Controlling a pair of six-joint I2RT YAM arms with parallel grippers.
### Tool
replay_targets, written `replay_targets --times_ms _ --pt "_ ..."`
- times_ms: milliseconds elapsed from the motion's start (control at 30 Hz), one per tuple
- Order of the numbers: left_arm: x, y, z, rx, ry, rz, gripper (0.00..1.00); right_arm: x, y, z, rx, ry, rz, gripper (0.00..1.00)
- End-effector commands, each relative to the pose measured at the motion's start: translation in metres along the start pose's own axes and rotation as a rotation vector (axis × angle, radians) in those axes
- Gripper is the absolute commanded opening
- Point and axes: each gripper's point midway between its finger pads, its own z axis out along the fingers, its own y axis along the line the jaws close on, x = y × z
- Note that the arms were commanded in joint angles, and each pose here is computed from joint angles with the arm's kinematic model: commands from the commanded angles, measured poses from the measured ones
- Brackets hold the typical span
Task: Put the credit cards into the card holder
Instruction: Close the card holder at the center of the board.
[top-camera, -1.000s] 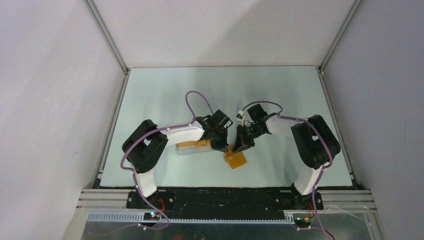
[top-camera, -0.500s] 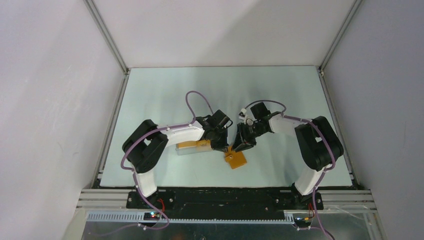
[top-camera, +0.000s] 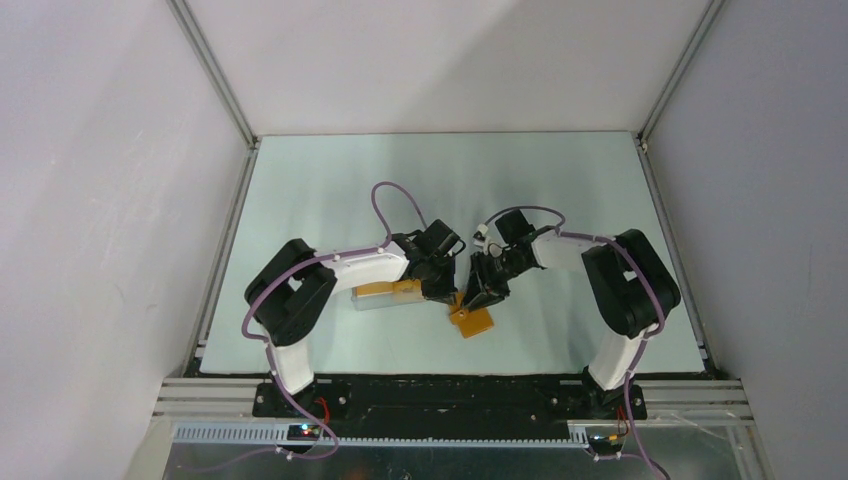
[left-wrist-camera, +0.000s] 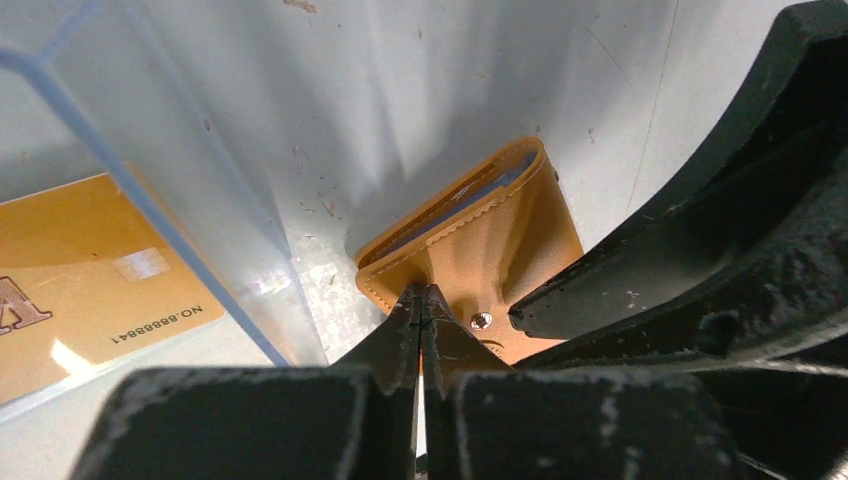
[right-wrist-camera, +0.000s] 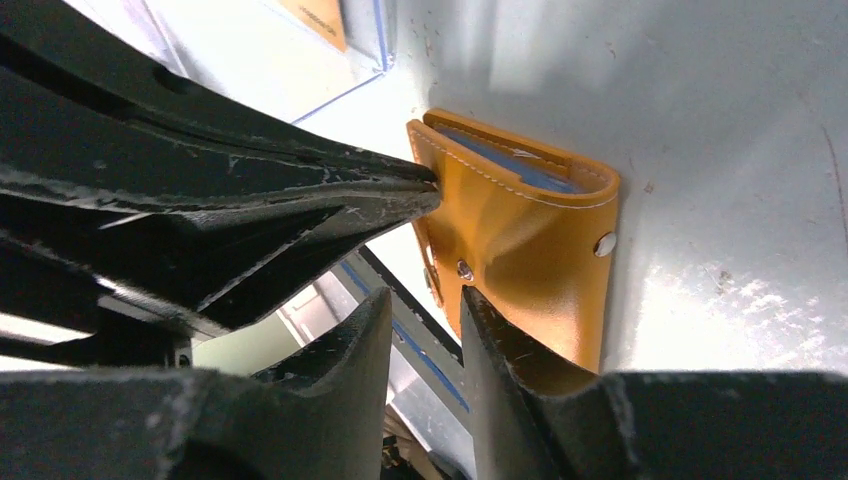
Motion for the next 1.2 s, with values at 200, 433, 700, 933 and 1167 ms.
replay_targets --times_ms 200,433,700,933,1167 --pt "0.008 0.008 0.012 -0.038 0.027 0.037 0.00 0.016 -0.010 0.010 0.032 0.064 0.014 0.33" --pt "0.008 0.009 0.013 -0.040 0.028 0.036 0.00 0.014 -0.009 0.016 0.015 0.069 0.023 0.27" --pt "0.009 0.009 0.014 -0.041 0.032 0.036 0.00 0.012 -0.010 0.018 0.017 0.062 0.022 0.13" --pt "0.010 0.009 0.014 -0.039 0.037 0.035 0.00 0.006 0.004 0.010 -0.011 0.025 -0.027 0.00" --pt "0.011 0.009 0.015 -0.039 0.043 0.035 0.00 0.001 0.001 0.005 0.028 -0.013 -0.064 0.00"
